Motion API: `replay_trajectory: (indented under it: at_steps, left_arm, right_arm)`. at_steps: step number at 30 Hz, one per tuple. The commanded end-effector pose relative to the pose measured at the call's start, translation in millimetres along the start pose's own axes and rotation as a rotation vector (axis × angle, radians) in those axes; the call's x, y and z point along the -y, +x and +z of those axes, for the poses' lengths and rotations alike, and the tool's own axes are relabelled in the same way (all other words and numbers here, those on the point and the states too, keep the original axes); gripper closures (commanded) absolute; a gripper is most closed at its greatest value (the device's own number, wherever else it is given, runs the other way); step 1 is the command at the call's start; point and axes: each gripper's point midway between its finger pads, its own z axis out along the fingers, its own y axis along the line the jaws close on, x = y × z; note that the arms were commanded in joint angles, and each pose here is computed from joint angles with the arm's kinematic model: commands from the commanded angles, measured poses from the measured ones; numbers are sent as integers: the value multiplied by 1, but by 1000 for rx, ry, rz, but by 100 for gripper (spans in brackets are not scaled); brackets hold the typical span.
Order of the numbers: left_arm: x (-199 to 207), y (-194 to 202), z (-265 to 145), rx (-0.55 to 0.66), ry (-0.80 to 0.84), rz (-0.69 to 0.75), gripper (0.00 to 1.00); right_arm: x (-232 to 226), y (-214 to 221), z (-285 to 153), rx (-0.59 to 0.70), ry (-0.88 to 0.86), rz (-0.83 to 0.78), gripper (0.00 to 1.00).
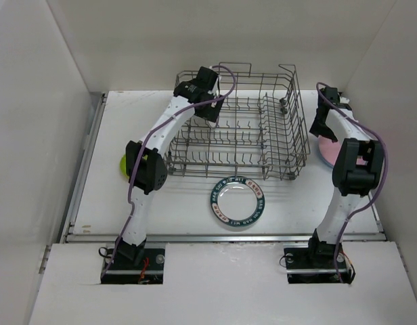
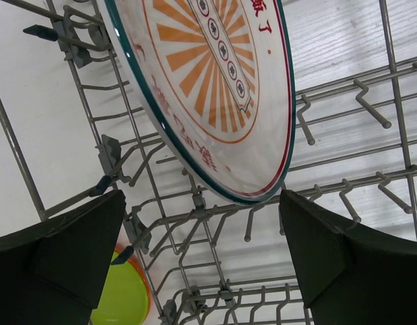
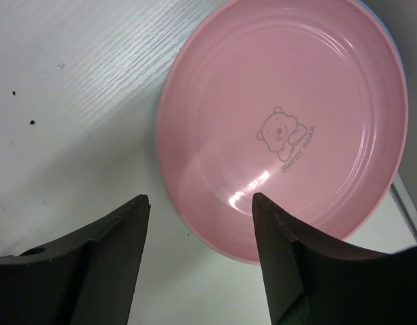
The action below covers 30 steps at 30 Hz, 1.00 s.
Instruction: Unload the plates from the dish rack
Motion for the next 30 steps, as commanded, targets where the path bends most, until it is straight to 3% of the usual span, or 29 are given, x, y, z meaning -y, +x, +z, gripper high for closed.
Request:
replay_trajectory:
  at_steps: [1,9,13,14,17,24,30]
  left_arm:
    - [4,-20,-3,66,24,-37,5]
    - [-3,-20,28,67,-46,-86,30]
    - [-1,-25,30,85,-15,-141,60]
    - [0,-25,30,85,-14,-157,77]
    - [0,-28,26,94,-12,-187,98]
    - [-6,-59,-32,204,39,-270,100]
    - [-15,-91,-76,334,64,-308,100]
  right_arm:
    - [1,-32,-29,80,-56,72,32]
    - [12,-54,-70,166,-112,121,31]
    - [19,-49,-80,174,-115,126,31]
    - [22,-48,-84,179,-117,128,31]
    - [25,-49,-94,193,-132,136,31]
    - [8,-50,-113,213,-220,115,31]
    - [4,-69,-154,303,-285,110,31]
